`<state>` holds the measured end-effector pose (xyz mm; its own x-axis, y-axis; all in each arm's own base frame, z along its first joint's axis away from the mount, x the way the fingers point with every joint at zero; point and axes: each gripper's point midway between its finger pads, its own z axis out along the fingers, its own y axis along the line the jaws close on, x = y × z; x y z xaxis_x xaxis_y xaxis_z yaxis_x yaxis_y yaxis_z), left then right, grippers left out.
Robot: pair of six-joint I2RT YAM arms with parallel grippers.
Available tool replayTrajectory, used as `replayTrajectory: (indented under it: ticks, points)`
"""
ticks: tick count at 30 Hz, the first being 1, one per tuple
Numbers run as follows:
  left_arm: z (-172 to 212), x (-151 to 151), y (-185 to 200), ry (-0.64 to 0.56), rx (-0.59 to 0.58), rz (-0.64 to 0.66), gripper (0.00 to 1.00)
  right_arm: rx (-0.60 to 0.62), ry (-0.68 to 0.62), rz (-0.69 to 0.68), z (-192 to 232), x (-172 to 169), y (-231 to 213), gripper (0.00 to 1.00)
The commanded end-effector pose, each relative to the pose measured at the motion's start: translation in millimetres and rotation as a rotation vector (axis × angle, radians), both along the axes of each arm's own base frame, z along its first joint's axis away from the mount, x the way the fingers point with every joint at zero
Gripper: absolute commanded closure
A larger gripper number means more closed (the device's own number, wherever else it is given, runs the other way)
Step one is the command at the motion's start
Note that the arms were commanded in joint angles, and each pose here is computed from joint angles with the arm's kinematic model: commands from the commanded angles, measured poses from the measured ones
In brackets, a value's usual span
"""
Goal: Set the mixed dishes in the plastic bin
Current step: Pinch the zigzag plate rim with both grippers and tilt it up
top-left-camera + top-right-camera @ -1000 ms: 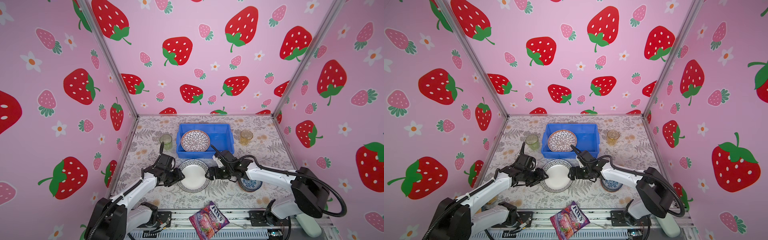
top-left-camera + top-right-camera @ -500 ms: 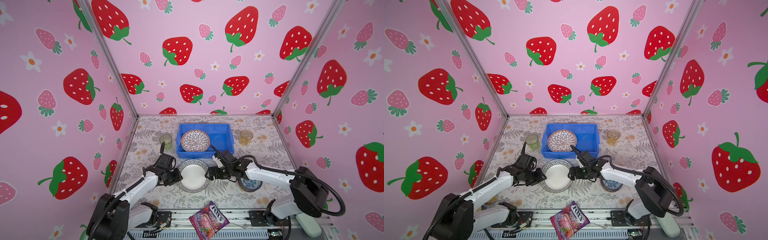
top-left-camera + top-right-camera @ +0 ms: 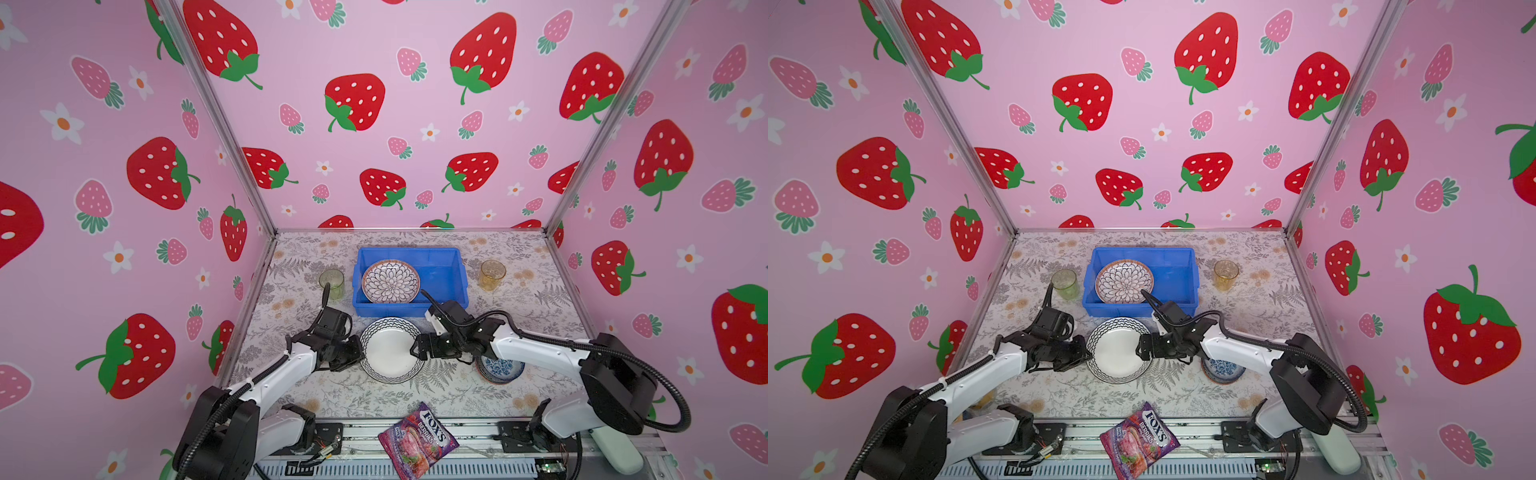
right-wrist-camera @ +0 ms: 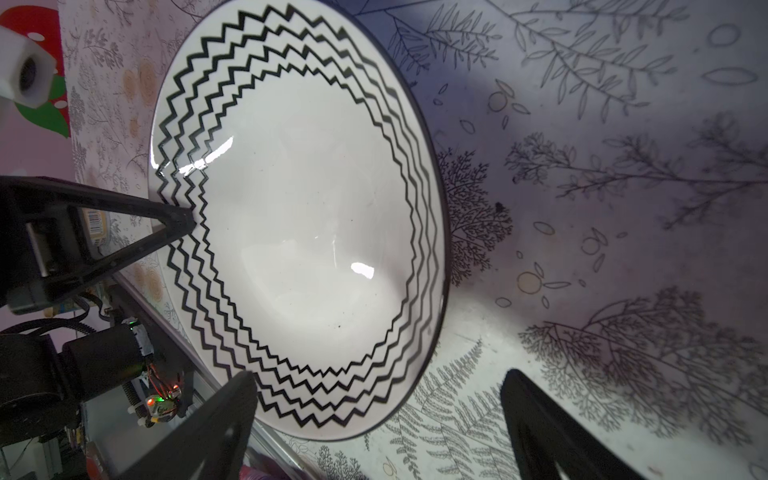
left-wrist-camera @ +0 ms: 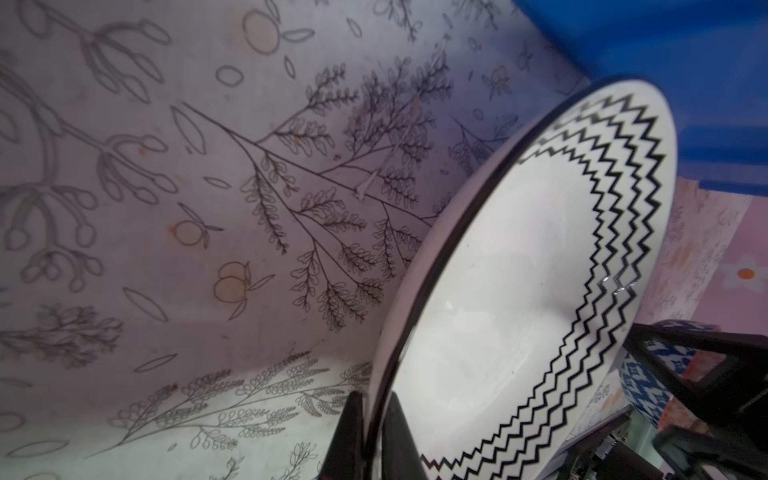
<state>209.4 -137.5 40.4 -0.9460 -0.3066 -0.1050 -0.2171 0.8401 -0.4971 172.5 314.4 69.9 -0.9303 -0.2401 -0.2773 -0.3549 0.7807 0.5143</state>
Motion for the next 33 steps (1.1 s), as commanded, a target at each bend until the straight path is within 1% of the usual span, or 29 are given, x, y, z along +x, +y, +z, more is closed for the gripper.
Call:
replayTrajectory:
  ticks: [1, 9, 15, 19, 25, 33]
  points:
    - [-4, -7, 5, 0.018, 0.026, 0.003, 1.00, 0.020, -0.020, 0.004, 12, 4, 3, 0.06]
    - [8, -11, -4, 0.016, -0.043, -0.003, 1.00, 0.036, -0.040, 0.004, 35, 8, 4, 0.06]
    - [23, -14, -10, -0.011, -0.101, -0.006, 1.00, 0.042, -0.050, -0.014, 49, 16, -3, 0.05]
    - [31, -13, -14, -0.035, -0.139, -0.008, 1.00, 0.035, -0.049, -0.022, 47, 18, -8, 0.05]
    - [45, -11, -27, -0.083, -0.238, -0.020, 1.00, 0.026, -0.028, -0.020, 42, 15, -10, 0.04]
    - [60, -9, -34, -0.136, -0.300, -0.047, 1.00, -0.015, -0.005, -0.015, 31, 12, -15, 0.04]
